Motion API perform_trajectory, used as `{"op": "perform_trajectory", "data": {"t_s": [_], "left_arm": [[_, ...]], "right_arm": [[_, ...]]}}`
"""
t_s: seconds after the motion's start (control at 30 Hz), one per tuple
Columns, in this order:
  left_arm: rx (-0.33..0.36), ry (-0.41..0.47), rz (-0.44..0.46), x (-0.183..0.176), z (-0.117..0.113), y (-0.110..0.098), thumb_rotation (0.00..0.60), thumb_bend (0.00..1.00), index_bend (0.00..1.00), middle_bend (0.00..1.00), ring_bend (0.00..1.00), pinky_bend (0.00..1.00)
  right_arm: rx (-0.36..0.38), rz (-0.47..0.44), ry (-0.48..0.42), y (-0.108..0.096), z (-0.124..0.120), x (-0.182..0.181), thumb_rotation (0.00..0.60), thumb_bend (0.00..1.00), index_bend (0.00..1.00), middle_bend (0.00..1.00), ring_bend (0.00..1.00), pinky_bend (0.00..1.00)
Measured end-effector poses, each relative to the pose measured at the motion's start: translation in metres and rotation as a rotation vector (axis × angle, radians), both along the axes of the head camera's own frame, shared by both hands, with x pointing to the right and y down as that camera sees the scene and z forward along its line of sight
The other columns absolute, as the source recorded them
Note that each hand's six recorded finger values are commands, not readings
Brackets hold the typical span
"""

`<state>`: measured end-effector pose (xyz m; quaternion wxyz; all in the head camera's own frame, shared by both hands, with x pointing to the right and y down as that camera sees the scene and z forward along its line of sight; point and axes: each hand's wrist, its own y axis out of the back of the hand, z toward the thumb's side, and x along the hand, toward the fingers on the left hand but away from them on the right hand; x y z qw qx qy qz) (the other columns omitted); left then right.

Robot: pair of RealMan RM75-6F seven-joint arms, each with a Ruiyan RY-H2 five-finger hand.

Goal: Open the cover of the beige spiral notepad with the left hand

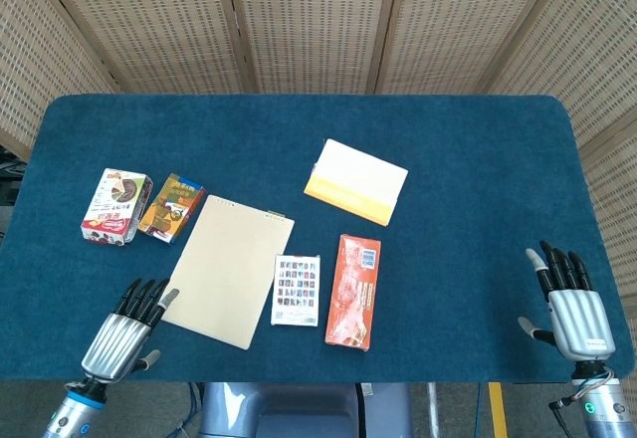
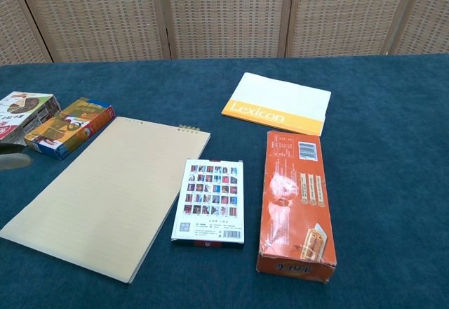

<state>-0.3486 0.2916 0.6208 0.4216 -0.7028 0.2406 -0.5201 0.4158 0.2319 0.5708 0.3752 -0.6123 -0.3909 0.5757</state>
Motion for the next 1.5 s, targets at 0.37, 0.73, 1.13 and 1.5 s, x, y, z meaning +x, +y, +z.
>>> {"op": "perform_trajectory", "data": {"t_s": [0.37, 0.73, 1.13, 1.5], "left_arm": [[-0.016, -0.047, 0.036, 0.010, 0.028, -0.002, 0.600, 0.30, 0.00, 0.00, 0.00, 0.00], [-0.018, -0.051, 0.073, 0.026, 0.046, -0.002, 0.600, 0.31, 0.00, 0.00, 0.00, 0.00], [-0.016, -0.053, 0.100, 0.039, 0.054, -0.003, 0.600, 0.33, 0.00, 0.00, 0.00, 0.00], [-0.021, -0.047, 0.111, 0.047, 0.055, -0.001, 0.600, 0.33, 0.00, 0.00, 0.00, 0.00]], "right_arm": [[-0.007, 0.011, -0.015, 0.000, 0.001, 0.000, 0.600, 0.00, 0.00, 0.00, 0.00, 0.00], [-0.013, 0.018, -0.021, 0.000, 0.002, 0.000, 0.600, 0.00, 0.00, 0.00, 0.00, 0.00], [-0.017, 0.028, -0.030, 0.000, 0.001, 0.000, 0.600, 0.00, 0.00, 0.00, 0.00, 0.00], [-0.017, 0.035, -0.036, 0.000, 0.001, 0.001, 0.600, 0.00, 0.00, 0.00, 0.00, 0.00]]}}
